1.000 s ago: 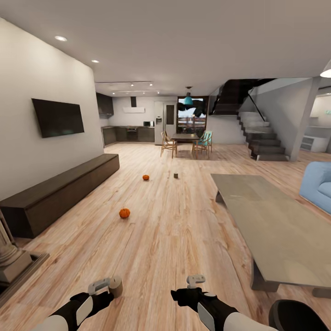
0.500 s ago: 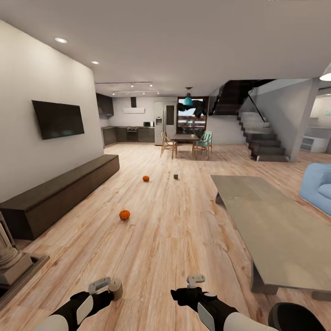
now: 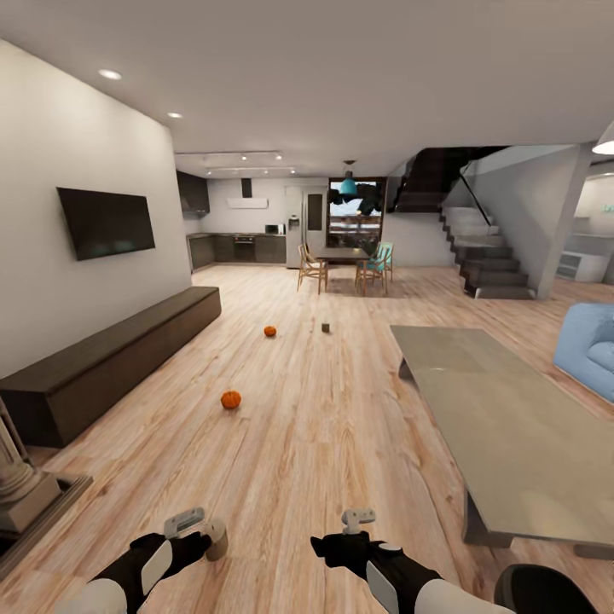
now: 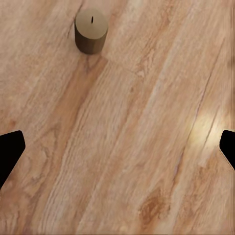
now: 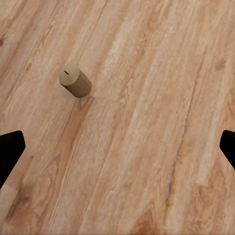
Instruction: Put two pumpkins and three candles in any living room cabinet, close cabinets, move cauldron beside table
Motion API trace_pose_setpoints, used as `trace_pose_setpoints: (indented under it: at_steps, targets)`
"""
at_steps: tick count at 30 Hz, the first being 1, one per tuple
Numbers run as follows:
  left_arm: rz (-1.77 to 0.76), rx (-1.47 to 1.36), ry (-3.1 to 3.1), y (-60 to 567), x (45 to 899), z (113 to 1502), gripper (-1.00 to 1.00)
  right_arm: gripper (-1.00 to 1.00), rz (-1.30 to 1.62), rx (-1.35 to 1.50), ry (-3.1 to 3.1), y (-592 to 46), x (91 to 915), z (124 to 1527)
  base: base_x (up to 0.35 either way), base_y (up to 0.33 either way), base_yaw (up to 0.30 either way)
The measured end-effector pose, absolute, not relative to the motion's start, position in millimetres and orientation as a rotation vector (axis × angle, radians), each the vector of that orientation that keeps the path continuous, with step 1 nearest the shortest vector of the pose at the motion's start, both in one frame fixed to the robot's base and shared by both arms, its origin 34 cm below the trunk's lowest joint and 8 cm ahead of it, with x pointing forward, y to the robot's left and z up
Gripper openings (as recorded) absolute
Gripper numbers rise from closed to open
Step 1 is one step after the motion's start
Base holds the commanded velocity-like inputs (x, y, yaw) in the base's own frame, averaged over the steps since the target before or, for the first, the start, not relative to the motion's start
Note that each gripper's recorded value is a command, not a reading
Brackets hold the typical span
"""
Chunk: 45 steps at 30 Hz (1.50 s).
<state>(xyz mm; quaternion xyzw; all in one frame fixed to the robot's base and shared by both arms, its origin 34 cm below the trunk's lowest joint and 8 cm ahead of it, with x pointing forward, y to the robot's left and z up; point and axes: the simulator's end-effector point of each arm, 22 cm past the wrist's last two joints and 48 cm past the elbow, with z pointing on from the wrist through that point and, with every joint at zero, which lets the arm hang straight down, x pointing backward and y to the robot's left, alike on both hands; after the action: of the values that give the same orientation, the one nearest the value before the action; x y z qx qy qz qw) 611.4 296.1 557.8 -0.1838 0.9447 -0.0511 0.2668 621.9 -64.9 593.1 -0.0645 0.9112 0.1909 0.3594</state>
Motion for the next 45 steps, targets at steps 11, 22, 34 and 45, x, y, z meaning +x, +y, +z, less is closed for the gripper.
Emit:
trace_pose_setpoints:
  at_steps: [11, 22, 34, 45]
  targets:
    - [-0.226, -0.419, 2.543, 300, 676, 690, 1.0, 1.0, 0.492, -0.175, 2.355, -65, 621, 611, 0.0, 0.0, -0.001]
    - [-0.336, -0.459, 2.563, 285, 674, 716, 1.0, 1.0, 0.527, -0.187, 2.373, -57, 686, 726, 0.0, 0.0, 0.0]
    - [-0.383, -0.506, 2.551, 294, 675, 735, 1.0, 1.0, 0.527, -0.191, 2.342, -57, 699, 768, 0.0, 0.0, 0.0]
    - [-0.401, -0.533, 2.542, 307, 674, 740, 1.0, 1.0, 0.529, -0.194, 2.337, -56, 700, 770, 0.214, 0.0, 0.0]
